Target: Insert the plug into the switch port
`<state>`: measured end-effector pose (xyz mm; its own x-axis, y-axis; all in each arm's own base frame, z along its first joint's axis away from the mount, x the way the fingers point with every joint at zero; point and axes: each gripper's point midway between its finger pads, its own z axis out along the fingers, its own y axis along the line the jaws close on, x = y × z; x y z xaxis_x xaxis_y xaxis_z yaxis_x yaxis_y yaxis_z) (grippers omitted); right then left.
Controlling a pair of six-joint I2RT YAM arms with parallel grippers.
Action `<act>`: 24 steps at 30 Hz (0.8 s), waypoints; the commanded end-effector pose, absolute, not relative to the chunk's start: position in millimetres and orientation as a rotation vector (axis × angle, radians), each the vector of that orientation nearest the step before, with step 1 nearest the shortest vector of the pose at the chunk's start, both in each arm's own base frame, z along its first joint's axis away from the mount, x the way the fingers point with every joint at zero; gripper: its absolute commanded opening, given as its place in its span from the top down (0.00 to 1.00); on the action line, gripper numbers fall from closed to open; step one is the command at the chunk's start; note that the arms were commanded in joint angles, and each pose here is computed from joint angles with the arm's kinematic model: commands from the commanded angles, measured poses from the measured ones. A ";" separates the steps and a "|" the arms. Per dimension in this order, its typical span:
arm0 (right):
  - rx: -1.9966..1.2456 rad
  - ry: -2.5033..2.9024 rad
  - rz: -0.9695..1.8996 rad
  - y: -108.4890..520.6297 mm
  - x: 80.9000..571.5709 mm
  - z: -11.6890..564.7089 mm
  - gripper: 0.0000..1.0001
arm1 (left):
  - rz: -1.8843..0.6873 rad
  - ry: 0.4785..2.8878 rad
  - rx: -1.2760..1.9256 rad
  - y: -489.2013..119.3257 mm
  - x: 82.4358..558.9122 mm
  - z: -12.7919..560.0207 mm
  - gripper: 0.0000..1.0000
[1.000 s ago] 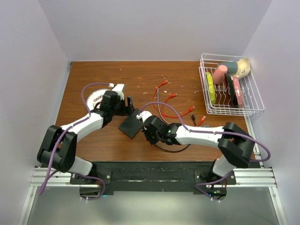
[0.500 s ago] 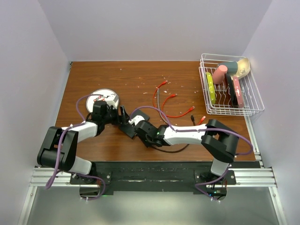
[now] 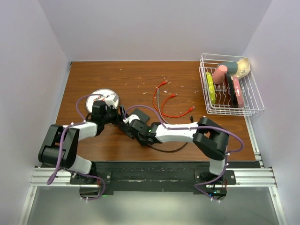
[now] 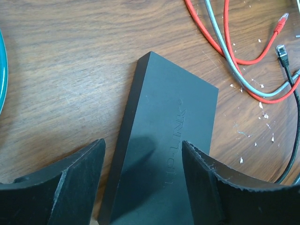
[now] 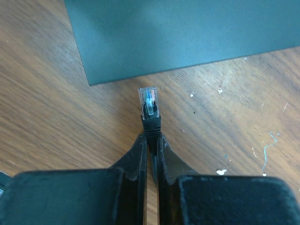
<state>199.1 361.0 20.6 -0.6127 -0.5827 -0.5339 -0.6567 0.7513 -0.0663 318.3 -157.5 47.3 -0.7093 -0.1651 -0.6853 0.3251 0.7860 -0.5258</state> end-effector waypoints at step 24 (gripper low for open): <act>-0.994 2.512 0.018 357.6 192.0 11.5 1.00 | -0.889 2.190 0.118 -161.0 319.7 46.9 0.31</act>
<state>200.4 369.8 20.9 -0.6411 -0.6016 -0.4764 -0.6399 0.7618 -0.1009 316.7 -158.8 41.8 -0.7222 -0.1636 -0.6721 0.3289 0.7736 -0.5417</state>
